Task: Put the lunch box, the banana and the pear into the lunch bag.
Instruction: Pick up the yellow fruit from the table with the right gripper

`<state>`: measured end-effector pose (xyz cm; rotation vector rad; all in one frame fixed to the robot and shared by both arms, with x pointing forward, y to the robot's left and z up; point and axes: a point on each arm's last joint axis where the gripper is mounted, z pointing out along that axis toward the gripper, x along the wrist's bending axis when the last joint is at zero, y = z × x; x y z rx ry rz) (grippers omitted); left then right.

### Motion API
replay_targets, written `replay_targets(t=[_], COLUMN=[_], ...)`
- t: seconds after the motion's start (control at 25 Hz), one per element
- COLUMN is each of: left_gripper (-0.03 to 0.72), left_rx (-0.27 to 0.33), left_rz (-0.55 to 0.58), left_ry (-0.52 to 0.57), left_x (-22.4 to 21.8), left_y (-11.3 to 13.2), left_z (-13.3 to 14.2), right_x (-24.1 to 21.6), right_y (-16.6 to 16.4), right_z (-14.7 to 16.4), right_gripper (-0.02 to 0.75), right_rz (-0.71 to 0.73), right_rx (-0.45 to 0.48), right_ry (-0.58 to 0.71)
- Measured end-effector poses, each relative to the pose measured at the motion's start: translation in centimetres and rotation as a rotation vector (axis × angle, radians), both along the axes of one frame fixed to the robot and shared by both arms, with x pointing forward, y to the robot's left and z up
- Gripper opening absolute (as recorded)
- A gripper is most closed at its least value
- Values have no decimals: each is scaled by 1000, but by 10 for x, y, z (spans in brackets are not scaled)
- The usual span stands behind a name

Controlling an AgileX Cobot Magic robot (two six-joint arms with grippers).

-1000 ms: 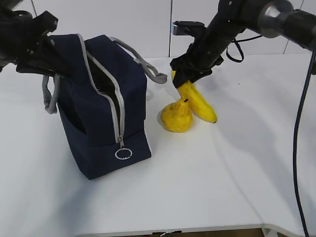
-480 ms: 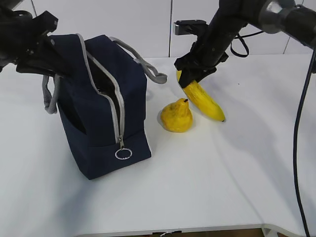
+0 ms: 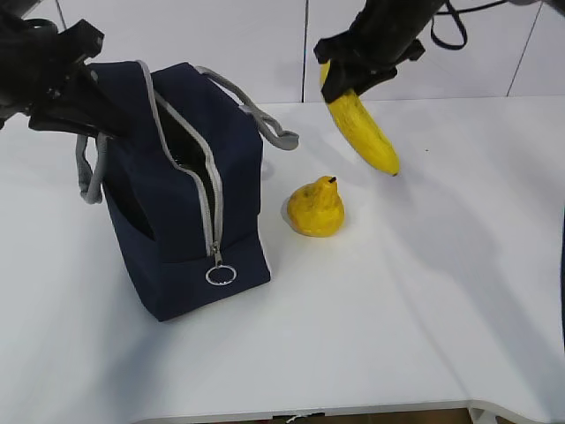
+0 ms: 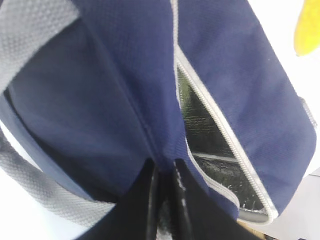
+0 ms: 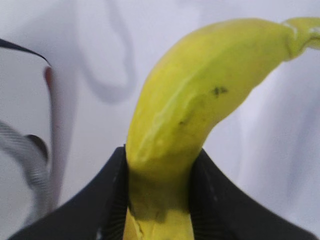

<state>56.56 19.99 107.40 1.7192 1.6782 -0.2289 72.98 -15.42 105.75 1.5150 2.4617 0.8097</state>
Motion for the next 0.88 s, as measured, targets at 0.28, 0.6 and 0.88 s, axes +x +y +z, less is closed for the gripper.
replay_targets(t=[0.28, 0.6, 0.88], left_gripper=[-1, -1, -1], left_rx=[0, -1, -22], left_rz=[0, 0, -4], left_ry=[0, 0, -4], left_x=[0, 0, 0], left_y=[0, 0, -2], left_z=[0, 0, 1], right_x=[-19, -42, -65], right_y=[-1, 5, 13], right_z=[51, 95, 132], right_gripper=[272, 272, 272], right_rz=[-42, -42, 20], right_rx=[84, 267, 445], right_ry=[-64, -66, -74])
